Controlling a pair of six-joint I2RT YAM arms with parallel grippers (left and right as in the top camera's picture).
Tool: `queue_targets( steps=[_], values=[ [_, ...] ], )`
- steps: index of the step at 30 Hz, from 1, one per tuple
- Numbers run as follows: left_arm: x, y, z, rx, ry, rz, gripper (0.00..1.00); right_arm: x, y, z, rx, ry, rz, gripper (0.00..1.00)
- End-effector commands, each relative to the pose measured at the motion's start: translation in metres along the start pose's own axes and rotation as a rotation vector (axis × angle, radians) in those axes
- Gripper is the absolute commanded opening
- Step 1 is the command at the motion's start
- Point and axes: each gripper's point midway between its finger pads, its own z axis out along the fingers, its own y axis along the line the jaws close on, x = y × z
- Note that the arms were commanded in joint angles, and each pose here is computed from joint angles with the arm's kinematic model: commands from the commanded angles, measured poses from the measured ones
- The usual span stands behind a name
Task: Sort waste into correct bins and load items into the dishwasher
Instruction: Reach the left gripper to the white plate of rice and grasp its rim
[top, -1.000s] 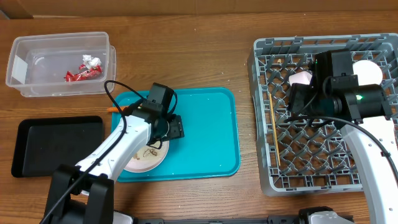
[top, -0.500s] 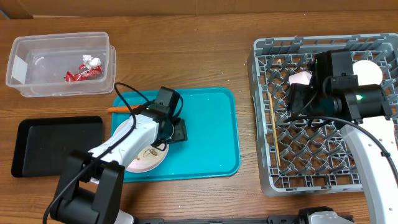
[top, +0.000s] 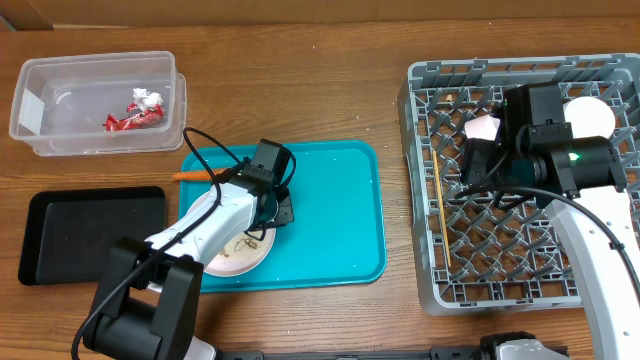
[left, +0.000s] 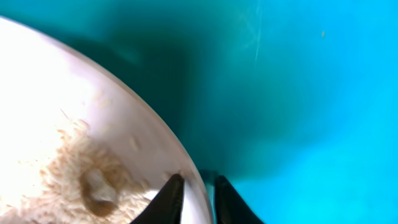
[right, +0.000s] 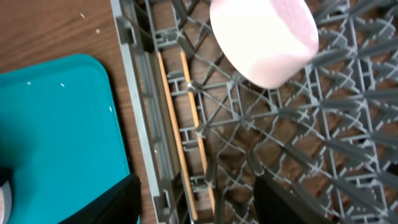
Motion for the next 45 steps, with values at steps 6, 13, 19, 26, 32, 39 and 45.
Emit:
queue_targets(
  steps=[6, 13, 19, 26, 32, 39, 45],
  values=[
    [0.006, 0.000, 0.014, -0.010, 0.017, 0.007, 0.04, 0.018, -0.006, 0.000, 0.020, 0.074, 0.006, 0.61],
    [0.015, 0.006, 0.013, -0.034, 0.057, 0.008, 0.04, 0.020, -0.006, 0.000, 0.022, 0.079, 0.006, 0.61],
    [0.040, 0.021, 0.008, -0.095, 0.162, 0.011, 0.04, 0.019, -0.007, 0.000, 0.024, 0.077, 0.002, 0.61],
    [0.043, 0.025, -0.003, -0.130, 0.202, 0.014, 0.04, 0.019, -0.007, 0.000, 0.024, 0.077, 0.002, 0.61],
    [0.031, 0.028, -0.019, -0.183, 0.192, 0.010, 0.04, 0.019, -0.007, 0.000, 0.024, 0.077, 0.002, 0.61],
    [0.016, 0.021, -0.039, -0.183, 0.179, 0.010, 0.04, 0.019, -0.007, 0.000, 0.024, 0.077, 0.002, 0.61],
    [0.004, 0.021, -0.052, -0.208, 0.152, 0.013, 0.04, 0.019, -0.007, 0.000, 0.024, 0.077, 0.002, 0.61]
  ],
)
